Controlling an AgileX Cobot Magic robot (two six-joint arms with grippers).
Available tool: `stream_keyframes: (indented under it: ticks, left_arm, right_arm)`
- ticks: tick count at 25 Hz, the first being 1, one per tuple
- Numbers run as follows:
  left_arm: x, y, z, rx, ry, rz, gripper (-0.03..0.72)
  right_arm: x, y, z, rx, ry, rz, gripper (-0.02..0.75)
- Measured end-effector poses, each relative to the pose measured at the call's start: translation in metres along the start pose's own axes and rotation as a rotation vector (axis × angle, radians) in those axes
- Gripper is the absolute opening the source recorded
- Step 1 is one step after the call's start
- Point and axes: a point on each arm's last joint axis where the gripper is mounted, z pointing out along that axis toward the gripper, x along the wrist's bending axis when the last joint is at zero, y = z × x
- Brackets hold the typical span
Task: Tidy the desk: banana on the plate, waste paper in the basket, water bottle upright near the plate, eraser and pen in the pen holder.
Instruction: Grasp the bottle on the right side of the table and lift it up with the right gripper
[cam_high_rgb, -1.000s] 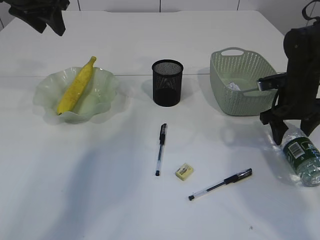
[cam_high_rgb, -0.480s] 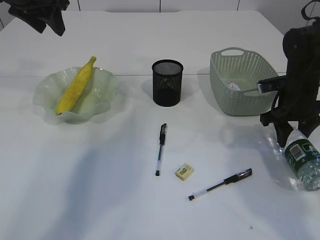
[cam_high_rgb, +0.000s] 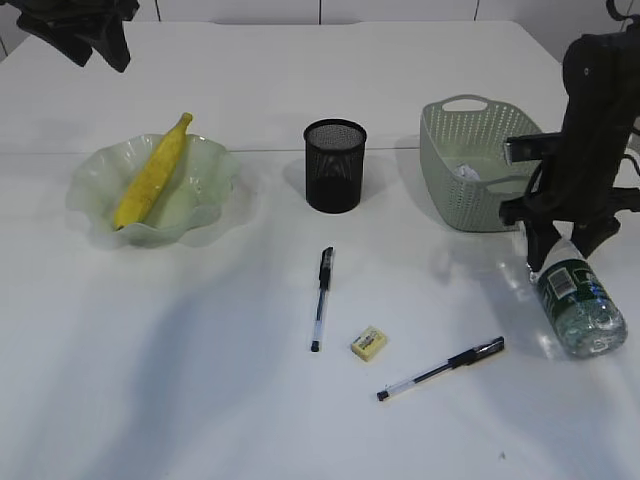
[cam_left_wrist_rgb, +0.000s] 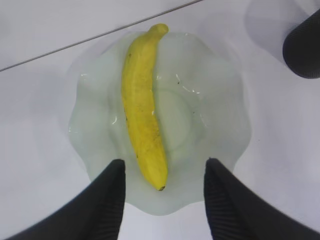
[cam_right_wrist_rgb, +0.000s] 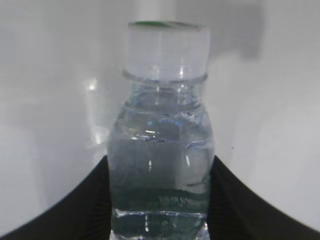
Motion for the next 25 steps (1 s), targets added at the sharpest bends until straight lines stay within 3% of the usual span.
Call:
stream_keyframes:
  ticks: [13,25]
  left_arm:
    - [0.000,0.000,0.000,0.000,0.000,0.000,0.356]
    - [0.000,0.000,0.000,0.000,0.000,0.000,0.351]
  right_arm:
    - [0.011,-0.003,-0.034,-0.081,0.130,0.043,0.362]
    - [0.029,-0.010,-0.065,-0.150,0.349,-0.001,0.360]
